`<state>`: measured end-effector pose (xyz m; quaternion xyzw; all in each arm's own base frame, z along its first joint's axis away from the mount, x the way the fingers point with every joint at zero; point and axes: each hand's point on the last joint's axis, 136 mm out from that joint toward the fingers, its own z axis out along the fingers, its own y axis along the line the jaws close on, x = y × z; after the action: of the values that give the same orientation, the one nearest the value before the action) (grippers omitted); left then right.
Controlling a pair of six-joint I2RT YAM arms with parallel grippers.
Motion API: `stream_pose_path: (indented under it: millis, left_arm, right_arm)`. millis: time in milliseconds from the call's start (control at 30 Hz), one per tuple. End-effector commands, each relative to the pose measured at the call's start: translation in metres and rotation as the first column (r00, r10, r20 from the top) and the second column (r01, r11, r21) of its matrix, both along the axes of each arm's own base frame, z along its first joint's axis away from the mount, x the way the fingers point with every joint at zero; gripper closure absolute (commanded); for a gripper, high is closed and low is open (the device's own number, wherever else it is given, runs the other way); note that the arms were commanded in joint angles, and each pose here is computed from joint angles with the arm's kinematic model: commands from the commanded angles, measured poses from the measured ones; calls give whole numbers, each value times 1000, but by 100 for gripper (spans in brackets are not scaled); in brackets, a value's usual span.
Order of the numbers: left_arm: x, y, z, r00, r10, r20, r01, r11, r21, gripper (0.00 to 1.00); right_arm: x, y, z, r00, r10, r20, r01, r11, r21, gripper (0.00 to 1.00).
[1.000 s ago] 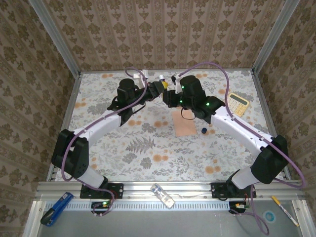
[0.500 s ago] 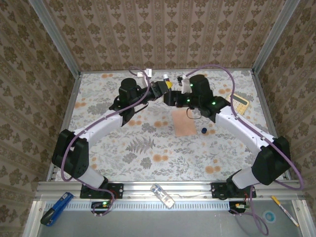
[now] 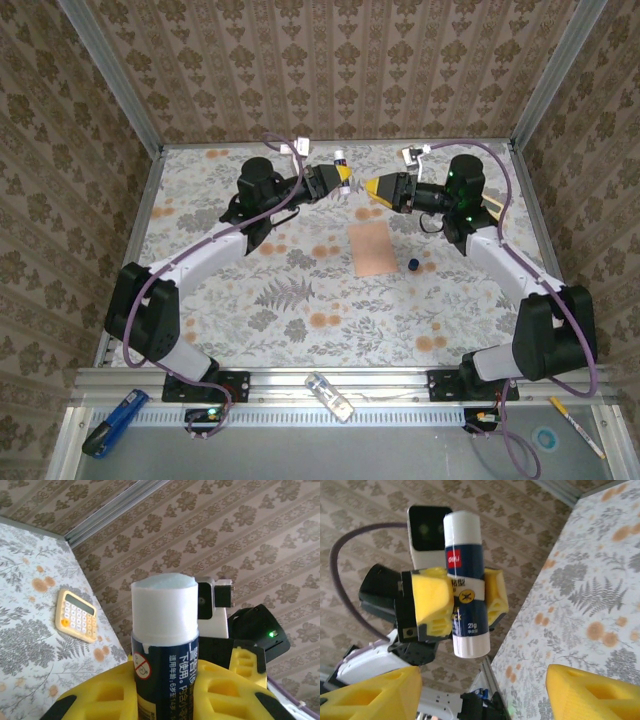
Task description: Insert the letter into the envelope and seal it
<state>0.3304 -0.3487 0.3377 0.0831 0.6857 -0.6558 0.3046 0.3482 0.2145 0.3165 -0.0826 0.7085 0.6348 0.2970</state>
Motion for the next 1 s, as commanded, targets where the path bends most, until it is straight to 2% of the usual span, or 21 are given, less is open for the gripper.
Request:
stream_pose_path:
  millis: [0,433,967]
  left_arm:
    - [-5,0,32,997,-32,75,38,996,-80,100]
    - [-6,0,33,997,-33,68,40,994,-102,100]
    - [-4,6,32,998,-20,62,27,993,-116,100]
  right_arm:
    - [-5,12,13,995,81,65,-86,994,63,35]
    - [2,46,23,983,132,124,-146,983,113,49]
    - [-4,55,34,976,165,139,-187,970,156,50]
